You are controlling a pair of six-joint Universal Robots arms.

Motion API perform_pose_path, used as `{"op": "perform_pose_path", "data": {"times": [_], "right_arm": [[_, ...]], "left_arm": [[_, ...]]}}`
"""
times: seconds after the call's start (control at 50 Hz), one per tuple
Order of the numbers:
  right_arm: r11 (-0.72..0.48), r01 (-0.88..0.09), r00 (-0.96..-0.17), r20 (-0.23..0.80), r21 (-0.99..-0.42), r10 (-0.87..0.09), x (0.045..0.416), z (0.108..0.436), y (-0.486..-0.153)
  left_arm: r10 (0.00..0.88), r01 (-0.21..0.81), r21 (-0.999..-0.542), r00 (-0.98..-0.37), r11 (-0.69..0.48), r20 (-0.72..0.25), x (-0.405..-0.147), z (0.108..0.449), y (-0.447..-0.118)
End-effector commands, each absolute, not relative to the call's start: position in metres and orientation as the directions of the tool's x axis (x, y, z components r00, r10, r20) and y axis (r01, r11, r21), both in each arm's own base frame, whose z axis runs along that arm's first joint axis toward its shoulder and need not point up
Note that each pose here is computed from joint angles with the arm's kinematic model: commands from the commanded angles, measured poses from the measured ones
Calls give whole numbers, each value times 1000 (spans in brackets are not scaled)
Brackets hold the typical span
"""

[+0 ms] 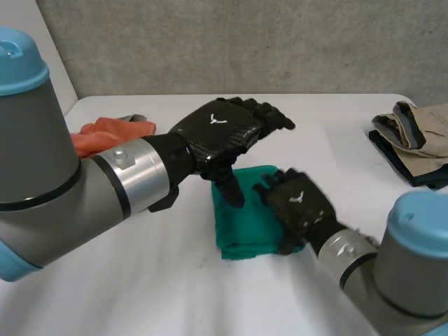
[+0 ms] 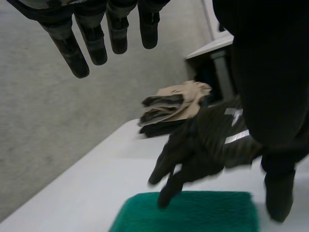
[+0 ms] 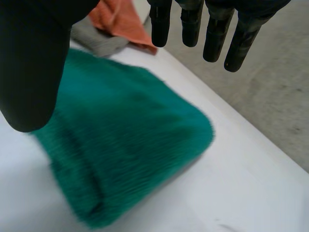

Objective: Fold the laundry.

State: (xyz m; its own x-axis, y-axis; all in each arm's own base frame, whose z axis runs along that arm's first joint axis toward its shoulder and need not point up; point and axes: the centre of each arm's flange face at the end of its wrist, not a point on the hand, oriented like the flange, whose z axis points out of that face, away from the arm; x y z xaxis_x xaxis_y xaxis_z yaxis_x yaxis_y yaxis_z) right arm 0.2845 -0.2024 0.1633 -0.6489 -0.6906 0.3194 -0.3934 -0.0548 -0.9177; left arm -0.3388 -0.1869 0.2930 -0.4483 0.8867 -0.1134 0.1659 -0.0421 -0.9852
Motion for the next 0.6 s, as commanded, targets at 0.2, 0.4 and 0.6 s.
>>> {"op": "perform_pose_path", "data": {"times": [0.2,0.4,0.6], "right_arm": [[-166,-459,-570,433,-873,-698,307,105,-212],[-182,-465,-564,448,-866,-693,312,101,-220],[-192,-460,-568,454,-867,-687,319,97,-232]], "left_arm": [[909,160,-986,-403,-44,-105,-335,300,-181],[910,161,-986,-403,-41,-104,-335,300,-181],[909,164,-986,-406,-30,-95,-334,298,-181]]}}
